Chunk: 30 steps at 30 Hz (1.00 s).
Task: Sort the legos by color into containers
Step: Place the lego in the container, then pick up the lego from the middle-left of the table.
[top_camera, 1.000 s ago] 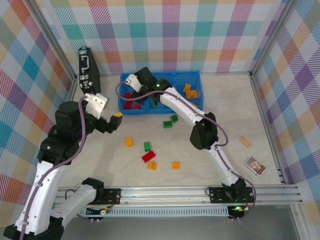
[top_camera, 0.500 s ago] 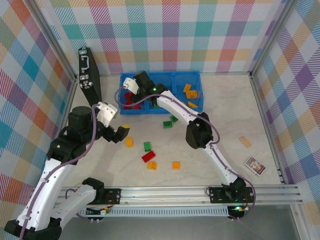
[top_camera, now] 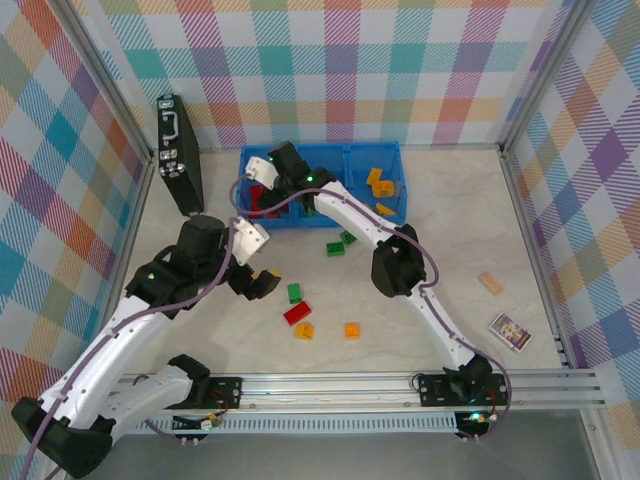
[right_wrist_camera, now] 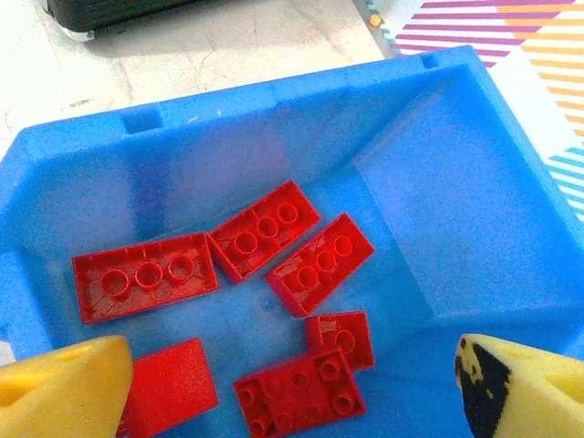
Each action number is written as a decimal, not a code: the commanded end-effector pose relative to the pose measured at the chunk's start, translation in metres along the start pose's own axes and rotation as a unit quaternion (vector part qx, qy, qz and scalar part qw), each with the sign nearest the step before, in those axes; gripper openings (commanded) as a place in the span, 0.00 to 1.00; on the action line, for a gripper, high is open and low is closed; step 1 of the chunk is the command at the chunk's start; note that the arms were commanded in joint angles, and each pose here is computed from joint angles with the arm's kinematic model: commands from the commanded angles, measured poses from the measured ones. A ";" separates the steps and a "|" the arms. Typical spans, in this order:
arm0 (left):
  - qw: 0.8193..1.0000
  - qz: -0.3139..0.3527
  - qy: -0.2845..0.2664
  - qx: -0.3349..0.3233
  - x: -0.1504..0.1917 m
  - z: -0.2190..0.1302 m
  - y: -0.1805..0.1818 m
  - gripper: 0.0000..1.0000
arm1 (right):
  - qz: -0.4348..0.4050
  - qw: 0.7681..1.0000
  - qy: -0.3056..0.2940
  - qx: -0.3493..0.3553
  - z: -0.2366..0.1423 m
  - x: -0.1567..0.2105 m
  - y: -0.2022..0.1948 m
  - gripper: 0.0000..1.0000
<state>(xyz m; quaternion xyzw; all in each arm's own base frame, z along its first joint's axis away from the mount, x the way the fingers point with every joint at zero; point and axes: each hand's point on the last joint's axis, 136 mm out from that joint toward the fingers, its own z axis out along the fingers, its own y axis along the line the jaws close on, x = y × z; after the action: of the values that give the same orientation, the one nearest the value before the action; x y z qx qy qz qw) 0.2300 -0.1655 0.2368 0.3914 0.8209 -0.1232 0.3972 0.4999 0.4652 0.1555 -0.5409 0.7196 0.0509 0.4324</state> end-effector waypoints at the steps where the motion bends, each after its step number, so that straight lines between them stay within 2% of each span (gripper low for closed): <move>1: 0.999 0.005 0.050 0.001 0.020 0.024 -0.007 1.00 | 0.014 0.997 -0.073 0.036 -0.074 -0.055 -0.051 0.92; 9: 0.988 -0.037 0.145 0.035 0.052 0.079 -0.024 0.99 | 0.059 0.989 -0.114 0.080 -0.182 -0.078 -0.099 0.95; 14: 0.971 -0.070 0.230 0.013 0.078 0.107 -0.031 0.89 | 0.092 0.983 -0.126 0.101 -0.230 -0.069 -0.109 0.96; 21: 0.963 -0.082 0.256 0.002 0.100 0.132 -0.057 0.87 | 0.128 0.979 -0.126 0.098 -0.258 -0.033 -0.094 0.99; 30: 0.955 -0.064 0.290 -0.018 0.111 0.140 -0.071 0.81 | 0.149 0.977 -0.107 0.113 -0.272 -0.003 -0.086 0.99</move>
<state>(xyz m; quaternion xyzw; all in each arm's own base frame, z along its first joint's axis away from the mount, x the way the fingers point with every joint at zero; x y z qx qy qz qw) 0.2125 -0.2246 0.0556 0.3644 0.9201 -0.0292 0.1405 0.4233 0.2947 0.3138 -0.3963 0.7660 0.0813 0.4996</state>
